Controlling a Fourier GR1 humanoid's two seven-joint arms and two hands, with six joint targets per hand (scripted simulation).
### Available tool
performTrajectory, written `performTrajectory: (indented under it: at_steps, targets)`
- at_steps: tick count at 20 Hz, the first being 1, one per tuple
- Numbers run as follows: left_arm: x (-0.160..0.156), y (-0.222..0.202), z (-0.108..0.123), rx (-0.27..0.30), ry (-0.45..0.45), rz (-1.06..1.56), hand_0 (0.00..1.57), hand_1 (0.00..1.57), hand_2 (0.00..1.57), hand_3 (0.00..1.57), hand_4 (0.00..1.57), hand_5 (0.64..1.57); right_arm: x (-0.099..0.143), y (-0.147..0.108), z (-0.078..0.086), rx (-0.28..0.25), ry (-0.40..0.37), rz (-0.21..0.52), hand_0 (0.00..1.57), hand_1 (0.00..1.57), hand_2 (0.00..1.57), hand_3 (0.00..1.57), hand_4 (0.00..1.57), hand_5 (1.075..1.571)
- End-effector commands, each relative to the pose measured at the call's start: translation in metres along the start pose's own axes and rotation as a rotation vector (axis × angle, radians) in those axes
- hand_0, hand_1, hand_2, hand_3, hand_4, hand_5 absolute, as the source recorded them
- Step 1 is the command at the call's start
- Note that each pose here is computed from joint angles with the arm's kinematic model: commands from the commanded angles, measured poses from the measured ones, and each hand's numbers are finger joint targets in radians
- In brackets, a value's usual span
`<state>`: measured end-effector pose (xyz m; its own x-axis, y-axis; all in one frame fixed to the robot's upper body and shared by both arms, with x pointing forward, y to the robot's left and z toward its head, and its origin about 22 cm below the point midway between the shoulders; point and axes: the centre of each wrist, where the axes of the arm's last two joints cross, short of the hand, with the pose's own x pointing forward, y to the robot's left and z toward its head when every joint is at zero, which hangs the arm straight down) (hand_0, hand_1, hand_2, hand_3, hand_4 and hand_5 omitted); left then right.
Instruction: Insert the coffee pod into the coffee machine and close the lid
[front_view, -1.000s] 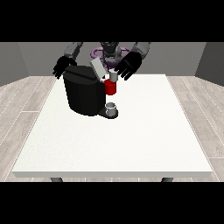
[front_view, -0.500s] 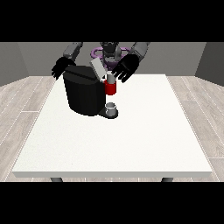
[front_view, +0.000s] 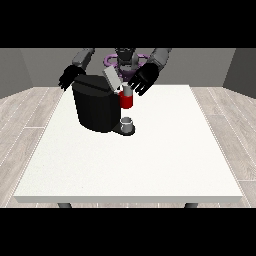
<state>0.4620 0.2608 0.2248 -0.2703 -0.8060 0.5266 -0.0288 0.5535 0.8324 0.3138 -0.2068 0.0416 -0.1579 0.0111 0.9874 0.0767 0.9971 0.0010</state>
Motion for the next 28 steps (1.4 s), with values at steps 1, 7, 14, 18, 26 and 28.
performTrajectory:
  at_steps: [1, 7, 14, 18, 26, 28]
  targets:
    - [0.005, -0.016, -0.002, -0.030, 0.007, -0.008, 1.16, 1.16, 1.24, 1.18, 0.49, 1.571, -0.006, -0.010, 0.000, -0.017, 0.025, -0.006, 0.00, 0.00, 0.00, 0.00, 0.51, 1.571]
    - [0.001, -0.016, -0.002, -0.024, 0.024, 0.005, 1.25, 1.25, 1.28, 1.18, 0.48, 1.571, 0.009, -0.023, -0.011, -0.020, -0.038, -0.006, 0.00, 0.00, 0.00, 0.00, 0.46, 1.571]
    - [0.002, -0.013, -0.003, -0.039, 0.043, -0.012, 1.20, 1.20, 1.23, 1.09, 0.46, 1.571, 0.000, -0.015, 0.000, 0.004, 0.011, -0.011, 0.00, 0.00, 0.00, 0.00, 0.45, 1.571]
    - [0.010, 0.002, -0.005, -0.032, -0.011, -0.046, 1.13, 1.13, 1.17, 1.00, 0.46, 1.571, -0.007, -0.002, 0.000, -0.023, 0.003, 0.010, 0.00, 0.00, 0.00, 0.00, 0.42, 1.571]
    - [0.002, -0.006, -0.001, -0.018, -0.024, -0.049, 1.05, 1.05, 1.12, 0.96, 0.36, 1.571, -0.012, -0.009, 0.004, -0.026, -0.024, -0.004, 0.00, 0.00, 0.00, 0.00, 0.44, 1.571]
    - [-0.020, -0.012, 0.009, -0.008, -0.014, -0.070, 1.06, 1.06, 1.12, 0.95, 0.36, 1.571, 0.006, -0.008, 0.000, -0.019, -0.020, -0.005, 0.00, 0.00, 0.00, 0.00, 0.43, 1.571]
